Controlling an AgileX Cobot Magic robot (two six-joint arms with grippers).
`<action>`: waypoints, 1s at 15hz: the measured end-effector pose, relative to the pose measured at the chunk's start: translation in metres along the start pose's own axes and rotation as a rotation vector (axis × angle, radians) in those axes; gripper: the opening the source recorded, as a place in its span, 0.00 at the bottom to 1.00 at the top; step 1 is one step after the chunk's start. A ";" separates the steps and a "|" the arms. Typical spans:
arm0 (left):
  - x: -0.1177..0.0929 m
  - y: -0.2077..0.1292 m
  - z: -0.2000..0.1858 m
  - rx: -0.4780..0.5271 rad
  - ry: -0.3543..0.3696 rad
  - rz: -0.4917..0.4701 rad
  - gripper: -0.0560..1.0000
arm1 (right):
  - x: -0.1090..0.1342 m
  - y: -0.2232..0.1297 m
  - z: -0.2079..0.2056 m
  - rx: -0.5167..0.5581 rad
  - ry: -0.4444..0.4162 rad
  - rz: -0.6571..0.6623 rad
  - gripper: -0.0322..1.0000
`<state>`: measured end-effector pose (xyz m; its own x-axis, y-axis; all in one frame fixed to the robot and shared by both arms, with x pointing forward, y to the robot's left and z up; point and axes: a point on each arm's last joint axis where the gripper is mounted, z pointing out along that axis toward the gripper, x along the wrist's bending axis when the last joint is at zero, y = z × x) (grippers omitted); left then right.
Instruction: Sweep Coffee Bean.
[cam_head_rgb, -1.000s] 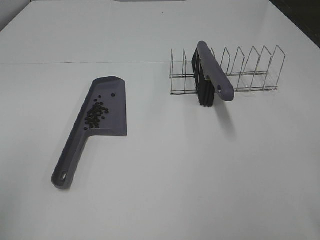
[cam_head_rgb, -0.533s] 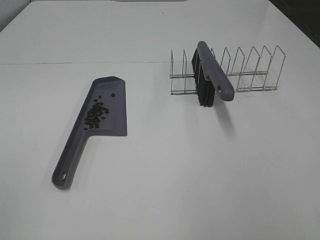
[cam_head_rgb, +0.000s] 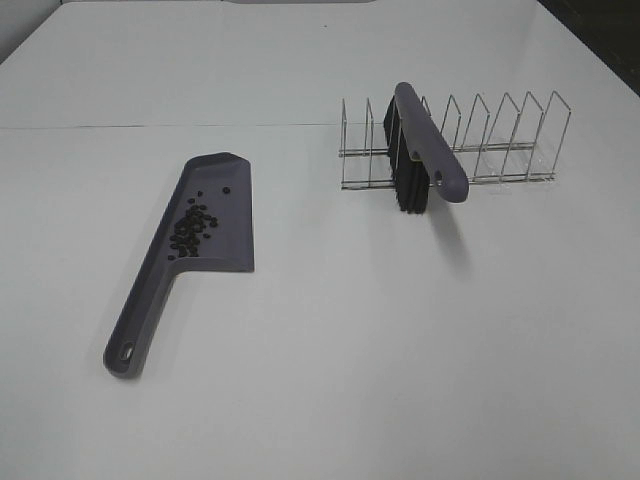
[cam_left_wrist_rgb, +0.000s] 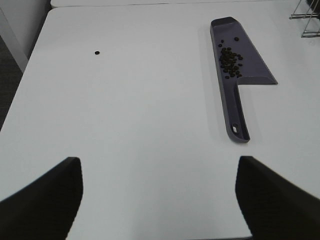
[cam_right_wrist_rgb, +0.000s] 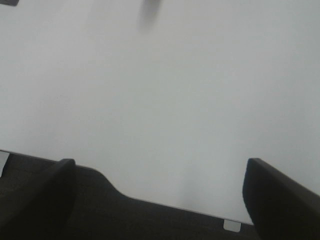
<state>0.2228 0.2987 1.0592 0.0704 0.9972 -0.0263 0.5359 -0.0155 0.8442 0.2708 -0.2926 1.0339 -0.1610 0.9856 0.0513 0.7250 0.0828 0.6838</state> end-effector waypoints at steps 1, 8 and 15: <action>0.000 -0.001 0.000 -0.002 0.001 0.000 0.78 | 0.000 -0.002 -0.003 -0.029 0.004 0.000 0.77; 0.001 0.003 0.003 -0.053 0.008 0.037 0.78 | -0.002 -0.018 -0.022 -0.204 0.021 -0.010 0.77; 0.002 0.002 0.011 -0.072 0.023 0.079 0.78 | -0.003 -0.024 -0.027 -0.255 0.021 -0.074 0.77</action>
<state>0.2330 0.3001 1.0552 0.0903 0.9945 0.0529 0.4674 -0.0892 0.8795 0.2359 -0.3011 1.0368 -0.2232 0.9748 0.0075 0.5188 0.1123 0.8475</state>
